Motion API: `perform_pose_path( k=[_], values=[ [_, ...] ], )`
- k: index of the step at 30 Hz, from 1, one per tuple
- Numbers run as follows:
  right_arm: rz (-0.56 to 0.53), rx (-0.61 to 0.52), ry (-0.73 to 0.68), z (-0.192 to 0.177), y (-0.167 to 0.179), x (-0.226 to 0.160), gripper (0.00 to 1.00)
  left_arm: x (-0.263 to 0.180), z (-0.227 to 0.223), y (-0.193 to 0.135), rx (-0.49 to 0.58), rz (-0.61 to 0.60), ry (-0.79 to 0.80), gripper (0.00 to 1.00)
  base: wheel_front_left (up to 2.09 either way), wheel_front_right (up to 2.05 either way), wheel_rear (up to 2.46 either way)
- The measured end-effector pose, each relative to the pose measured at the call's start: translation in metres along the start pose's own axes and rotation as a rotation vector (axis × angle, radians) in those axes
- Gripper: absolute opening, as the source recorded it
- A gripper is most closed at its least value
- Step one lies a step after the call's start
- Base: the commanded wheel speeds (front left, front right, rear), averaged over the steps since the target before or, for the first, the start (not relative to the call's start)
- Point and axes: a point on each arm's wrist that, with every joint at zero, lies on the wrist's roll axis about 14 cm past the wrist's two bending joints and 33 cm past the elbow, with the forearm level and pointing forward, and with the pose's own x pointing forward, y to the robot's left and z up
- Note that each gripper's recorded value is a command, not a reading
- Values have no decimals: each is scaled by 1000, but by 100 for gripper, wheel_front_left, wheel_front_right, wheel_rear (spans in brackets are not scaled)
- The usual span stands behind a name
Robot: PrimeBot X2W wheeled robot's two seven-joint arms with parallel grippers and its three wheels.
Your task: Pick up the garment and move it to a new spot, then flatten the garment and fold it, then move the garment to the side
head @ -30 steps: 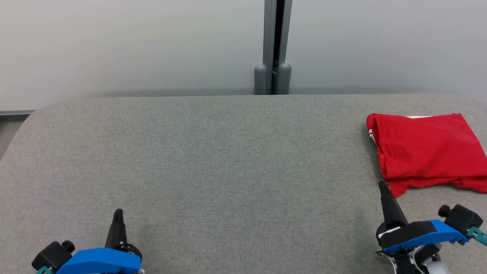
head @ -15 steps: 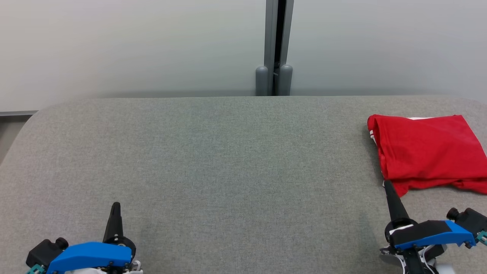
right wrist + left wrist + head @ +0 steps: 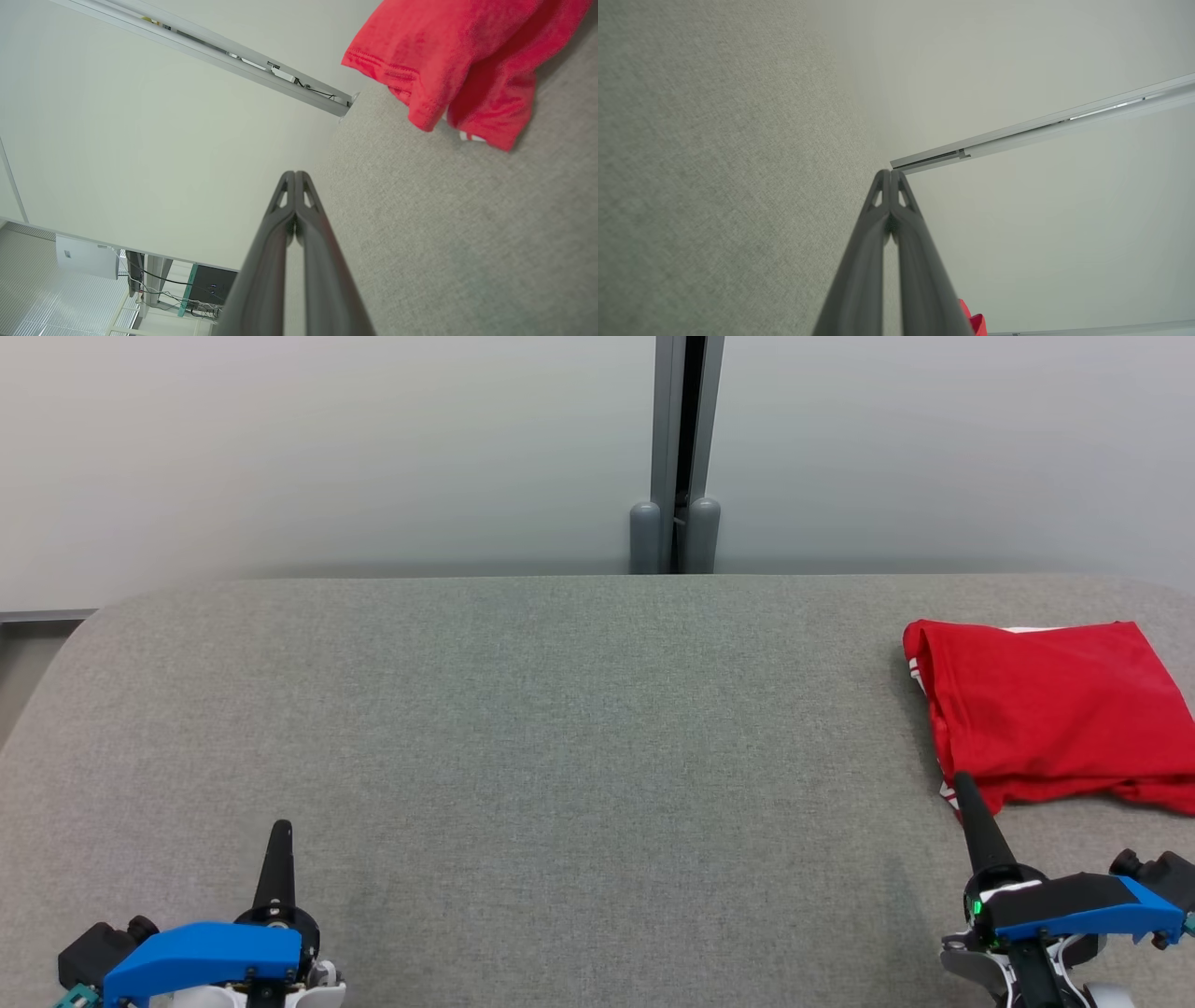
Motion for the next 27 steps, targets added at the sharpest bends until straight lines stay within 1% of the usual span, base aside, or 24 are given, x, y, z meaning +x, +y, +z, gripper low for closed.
perform_pose_path(
  k=[27],
  values=[
    [42, 230, -7, 9, 11, -1, 0, 4, 16, -20, -209, -79, -25, 0, 0, 0, 0]
  ],
)
